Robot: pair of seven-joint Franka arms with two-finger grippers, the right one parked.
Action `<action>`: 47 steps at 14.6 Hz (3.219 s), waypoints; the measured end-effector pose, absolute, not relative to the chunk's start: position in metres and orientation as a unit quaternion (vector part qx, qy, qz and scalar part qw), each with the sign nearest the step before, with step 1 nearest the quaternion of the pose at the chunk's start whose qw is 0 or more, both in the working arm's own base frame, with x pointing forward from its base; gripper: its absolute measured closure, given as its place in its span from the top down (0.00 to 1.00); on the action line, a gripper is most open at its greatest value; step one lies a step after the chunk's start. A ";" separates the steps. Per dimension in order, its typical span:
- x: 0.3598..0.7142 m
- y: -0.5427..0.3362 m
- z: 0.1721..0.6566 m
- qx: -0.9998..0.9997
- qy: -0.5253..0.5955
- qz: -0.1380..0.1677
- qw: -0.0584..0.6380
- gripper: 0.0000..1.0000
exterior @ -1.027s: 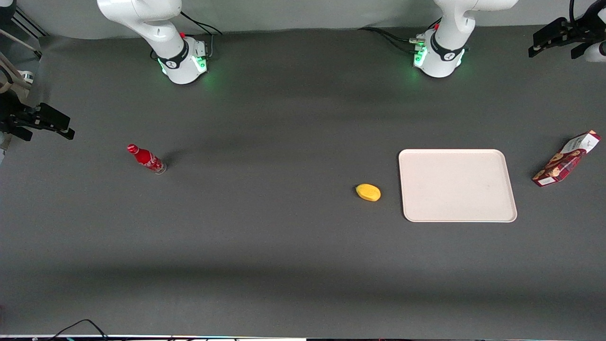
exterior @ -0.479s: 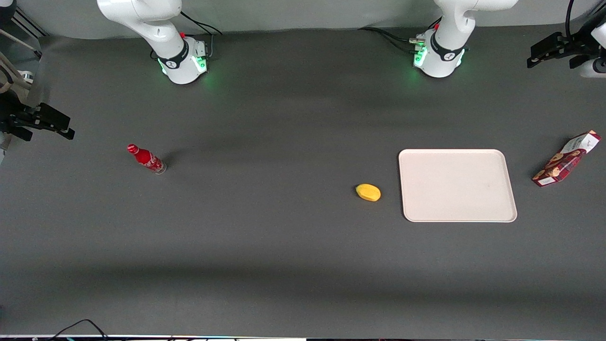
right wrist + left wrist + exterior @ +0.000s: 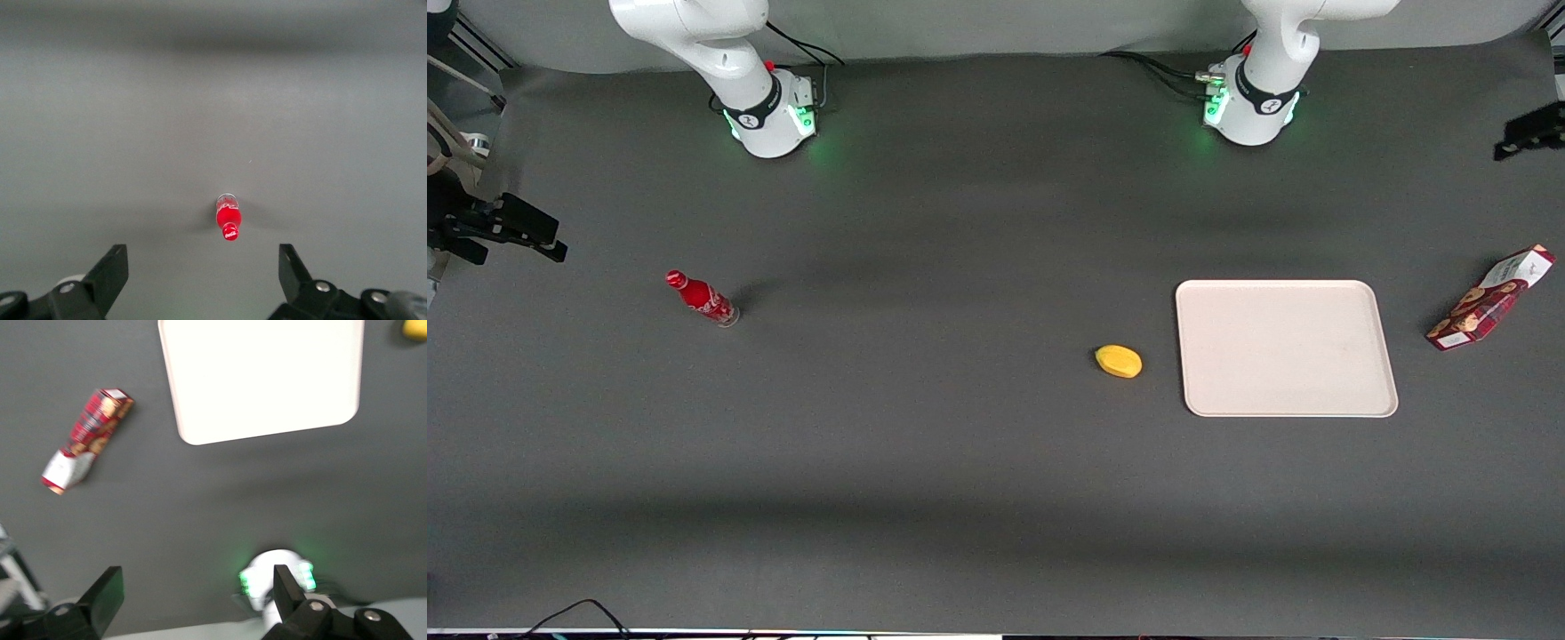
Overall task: Place red cookie box on tray
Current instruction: 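Move the left gripper down toward the red plaid cookie box beside the tray, then close the left gripper on the end of the red plaid cookie box, then lift the box with the left gripper and carry it over the tray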
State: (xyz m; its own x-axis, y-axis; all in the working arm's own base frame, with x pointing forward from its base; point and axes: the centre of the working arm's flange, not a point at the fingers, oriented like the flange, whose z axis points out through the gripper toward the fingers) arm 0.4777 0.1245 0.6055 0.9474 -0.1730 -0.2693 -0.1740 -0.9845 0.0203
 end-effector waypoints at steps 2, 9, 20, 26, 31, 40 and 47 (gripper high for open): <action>0.503 0.161 0.582 -0.978 0.140 0.154 0.008 1.00; 0.542 0.291 0.456 -0.936 0.304 0.176 0.011 1.00; 0.496 0.359 0.239 -0.908 0.403 0.105 -0.039 1.00; 0.478 0.362 0.196 -0.912 0.400 0.078 -0.052 0.66; 0.488 0.364 0.208 -0.912 0.401 0.072 -0.052 0.15; 0.567 0.322 0.426 -0.926 0.320 0.173 -0.102 0.14; 0.593 0.182 0.540 -0.959 0.082 0.267 -0.041 0.14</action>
State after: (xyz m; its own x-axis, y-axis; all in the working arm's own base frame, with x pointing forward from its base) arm 0.5925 0.1821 0.5404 0.8436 -0.1795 -0.5060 -0.1361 -0.9832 0.1219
